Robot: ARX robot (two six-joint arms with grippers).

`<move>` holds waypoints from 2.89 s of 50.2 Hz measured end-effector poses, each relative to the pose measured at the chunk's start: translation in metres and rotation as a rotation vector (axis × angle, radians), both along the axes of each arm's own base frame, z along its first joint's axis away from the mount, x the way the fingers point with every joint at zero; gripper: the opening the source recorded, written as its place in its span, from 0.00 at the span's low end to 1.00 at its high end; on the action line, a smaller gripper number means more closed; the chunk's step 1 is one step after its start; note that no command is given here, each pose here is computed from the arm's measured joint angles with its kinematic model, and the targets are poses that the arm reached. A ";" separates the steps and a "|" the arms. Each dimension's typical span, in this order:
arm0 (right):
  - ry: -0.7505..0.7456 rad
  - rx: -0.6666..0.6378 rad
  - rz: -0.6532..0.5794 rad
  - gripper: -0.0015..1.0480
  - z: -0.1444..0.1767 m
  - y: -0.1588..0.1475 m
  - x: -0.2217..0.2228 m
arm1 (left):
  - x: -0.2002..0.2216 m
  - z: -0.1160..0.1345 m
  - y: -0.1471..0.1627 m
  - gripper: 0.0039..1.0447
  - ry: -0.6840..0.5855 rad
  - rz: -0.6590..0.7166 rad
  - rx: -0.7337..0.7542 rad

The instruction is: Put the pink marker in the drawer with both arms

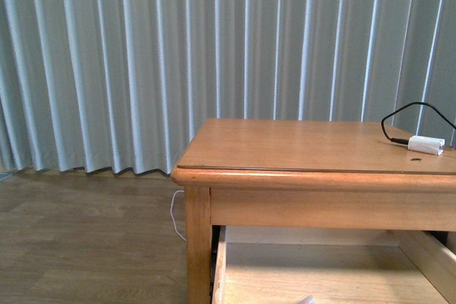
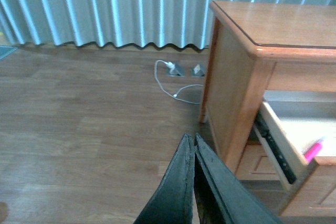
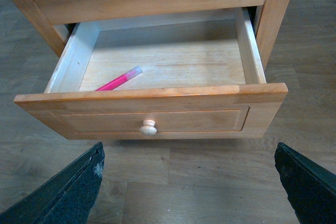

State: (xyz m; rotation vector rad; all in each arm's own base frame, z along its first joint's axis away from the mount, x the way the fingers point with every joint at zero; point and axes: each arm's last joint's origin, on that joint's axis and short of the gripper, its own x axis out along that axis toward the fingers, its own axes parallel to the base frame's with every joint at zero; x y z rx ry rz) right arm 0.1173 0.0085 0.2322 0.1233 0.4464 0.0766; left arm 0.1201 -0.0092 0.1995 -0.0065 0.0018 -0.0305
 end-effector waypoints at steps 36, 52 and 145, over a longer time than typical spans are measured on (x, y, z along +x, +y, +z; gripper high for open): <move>0.000 0.000 0.000 0.91 0.000 0.000 0.000 | -0.018 -0.029 0.009 0.04 0.022 0.029 0.002; 0.000 0.000 0.000 0.91 0.000 0.000 0.000 | -0.024 -0.028 0.009 0.04 -0.021 0.028 0.002; 0.014 -0.206 -0.084 0.91 -0.159 0.051 0.240 | -0.024 -0.028 0.009 0.94 -0.021 0.028 0.002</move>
